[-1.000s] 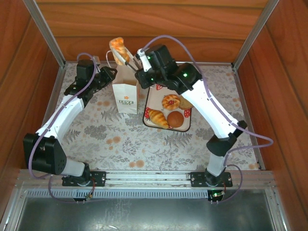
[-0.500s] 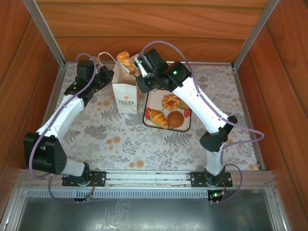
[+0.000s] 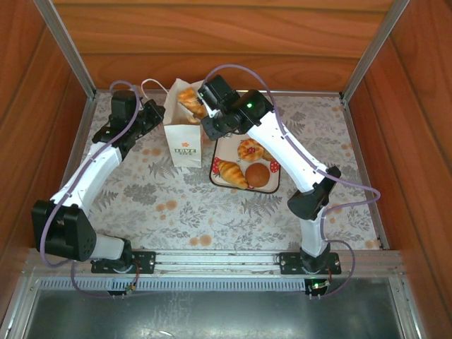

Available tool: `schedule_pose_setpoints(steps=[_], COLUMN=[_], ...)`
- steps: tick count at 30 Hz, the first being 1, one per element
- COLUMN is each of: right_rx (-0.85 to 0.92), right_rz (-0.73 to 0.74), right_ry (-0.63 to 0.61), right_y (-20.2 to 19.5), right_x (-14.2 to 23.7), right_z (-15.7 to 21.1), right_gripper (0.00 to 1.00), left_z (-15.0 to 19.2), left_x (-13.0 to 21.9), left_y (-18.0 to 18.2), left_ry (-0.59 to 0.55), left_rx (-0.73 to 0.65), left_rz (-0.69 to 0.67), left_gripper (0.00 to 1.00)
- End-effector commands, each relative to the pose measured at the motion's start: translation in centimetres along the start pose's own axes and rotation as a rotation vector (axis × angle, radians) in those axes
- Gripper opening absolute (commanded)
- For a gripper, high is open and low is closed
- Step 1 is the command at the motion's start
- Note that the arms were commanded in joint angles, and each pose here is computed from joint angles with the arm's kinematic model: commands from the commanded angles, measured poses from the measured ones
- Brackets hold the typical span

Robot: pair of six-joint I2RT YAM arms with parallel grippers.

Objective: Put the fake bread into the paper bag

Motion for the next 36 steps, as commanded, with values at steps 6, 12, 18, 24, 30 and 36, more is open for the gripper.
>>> schedule_pose_setpoints(steps=[6,12,18,24,30,36], right_rx=[-0.009,-0.026,-0.055,-0.071,-0.075,-0.095], right_rz=[0.016,-0.067,-0.147,-0.160,-0.213,-0.218], right_ry=[-0.050,-0.147,-0.234,-0.264,-0.348,-0.434], right_y=[-0.4,0.4,0.1,-0.7,-0.6,-1.9], right_x=[1.0,3.6,5.9,7.2,10.1,14.1], right_z=[-1.3,-2.7,-3.6,-3.8,-4.4,-4.2], right_gripper=[0.50,0.49,0.47,0.46,0.45,0.45], left_z=[0.4,0.5,0.6,0.2,-0.2,-0.5], left_x=[0.8,0.5,0.5,0.7,1.4,2.4], left_y=[0.1,-0.3,-0.2,-0.7,-2.2,-2.8], left_ry=[0.001,0.010,0.022,0.019,0.034,0.019], left_rx=[-0.013,0.000,0.013,0.013,-0.013,-0.035], left_rz=[-0.005,0.022,0.026,0.042,0.090,0.102], left_gripper=[0.04,0.04,0.07,0.30,0.55,0.71])
Point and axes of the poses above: each hand's point on the last joint's axis, 136 mm out from that joint toward the fingers, its own x axis back along the fingers, its own y axis along the line the jaws close on, z = x × y, the point moved 1 cm from there along x, back along the fingers, and after that the axes turned 3 degrees about -x, right-handed, at the moved point
